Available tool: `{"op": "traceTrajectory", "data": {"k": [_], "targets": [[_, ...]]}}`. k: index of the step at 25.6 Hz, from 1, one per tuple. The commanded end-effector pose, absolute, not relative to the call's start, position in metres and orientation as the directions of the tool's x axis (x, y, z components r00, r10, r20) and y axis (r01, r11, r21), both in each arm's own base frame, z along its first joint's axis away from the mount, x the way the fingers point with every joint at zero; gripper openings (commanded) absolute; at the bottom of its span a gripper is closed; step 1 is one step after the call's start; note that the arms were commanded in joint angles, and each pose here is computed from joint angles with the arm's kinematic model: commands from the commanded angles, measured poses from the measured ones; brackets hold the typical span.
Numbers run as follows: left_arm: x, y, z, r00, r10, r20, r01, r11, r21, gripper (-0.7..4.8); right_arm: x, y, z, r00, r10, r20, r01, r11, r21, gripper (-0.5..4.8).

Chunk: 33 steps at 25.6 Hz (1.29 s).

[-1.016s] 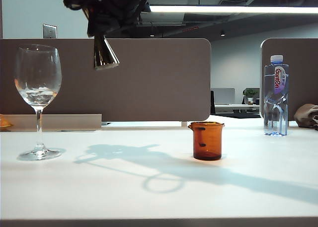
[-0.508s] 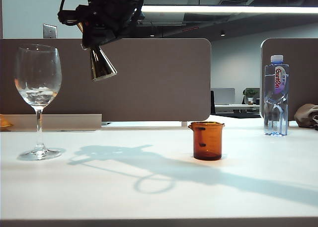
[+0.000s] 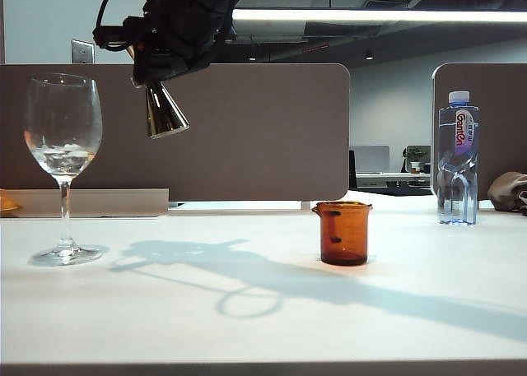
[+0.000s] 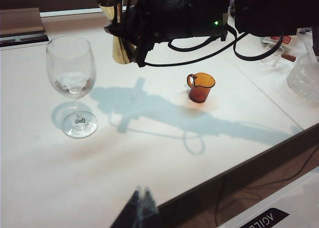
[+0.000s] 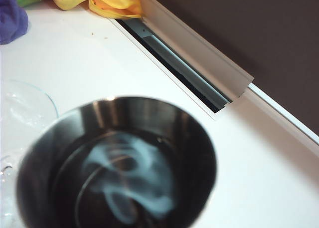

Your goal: Pick up the small amber measuring cup and pour the water in it into the jigger, then pick up the jigger and pour the water in it into the wine glass.

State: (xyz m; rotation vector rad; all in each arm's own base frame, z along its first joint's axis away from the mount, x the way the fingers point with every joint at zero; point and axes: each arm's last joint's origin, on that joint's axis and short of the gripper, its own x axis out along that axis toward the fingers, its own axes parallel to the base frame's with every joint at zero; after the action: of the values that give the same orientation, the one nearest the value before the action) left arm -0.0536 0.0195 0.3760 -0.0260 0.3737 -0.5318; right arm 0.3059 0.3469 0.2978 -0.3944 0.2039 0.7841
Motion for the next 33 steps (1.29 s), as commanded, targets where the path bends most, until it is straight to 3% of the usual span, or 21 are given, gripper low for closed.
{"op": "traceTrajectory", "data": {"k": [1,16,25,33], "targets": [[-0.053,0.019,0.377,0.798,-0.501,-0.335,0.491,0.863,-0.12,-0.02,0.307,0.348,0.302,0.694,0.658,-0.292,-0.72,0.64,-0.268,-0.06],[-0.053,0.019,0.377,0.798,-0.501,-0.335,0.491,0.863,-0.12,-0.02,0.294,0.351,0.289,0.674,0.602,-0.428,-0.737,0.586,-0.336,-0.06],[-0.053,0.019,0.377,0.798,-0.501,-0.335,0.491,0.863,-0.12,-0.02,0.296,0.354,0.297,0.686,0.639,-0.348,-0.727,0.606,-0.322,-0.06],[-0.053,0.019,0.377,0.798,-0.501,-0.335,0.491,0.863,-0.12,-0.02,0.297,0.358,0.308,0.655,0.718,-0.236,-0.756,0.629,-0.183,-0.06]]}}
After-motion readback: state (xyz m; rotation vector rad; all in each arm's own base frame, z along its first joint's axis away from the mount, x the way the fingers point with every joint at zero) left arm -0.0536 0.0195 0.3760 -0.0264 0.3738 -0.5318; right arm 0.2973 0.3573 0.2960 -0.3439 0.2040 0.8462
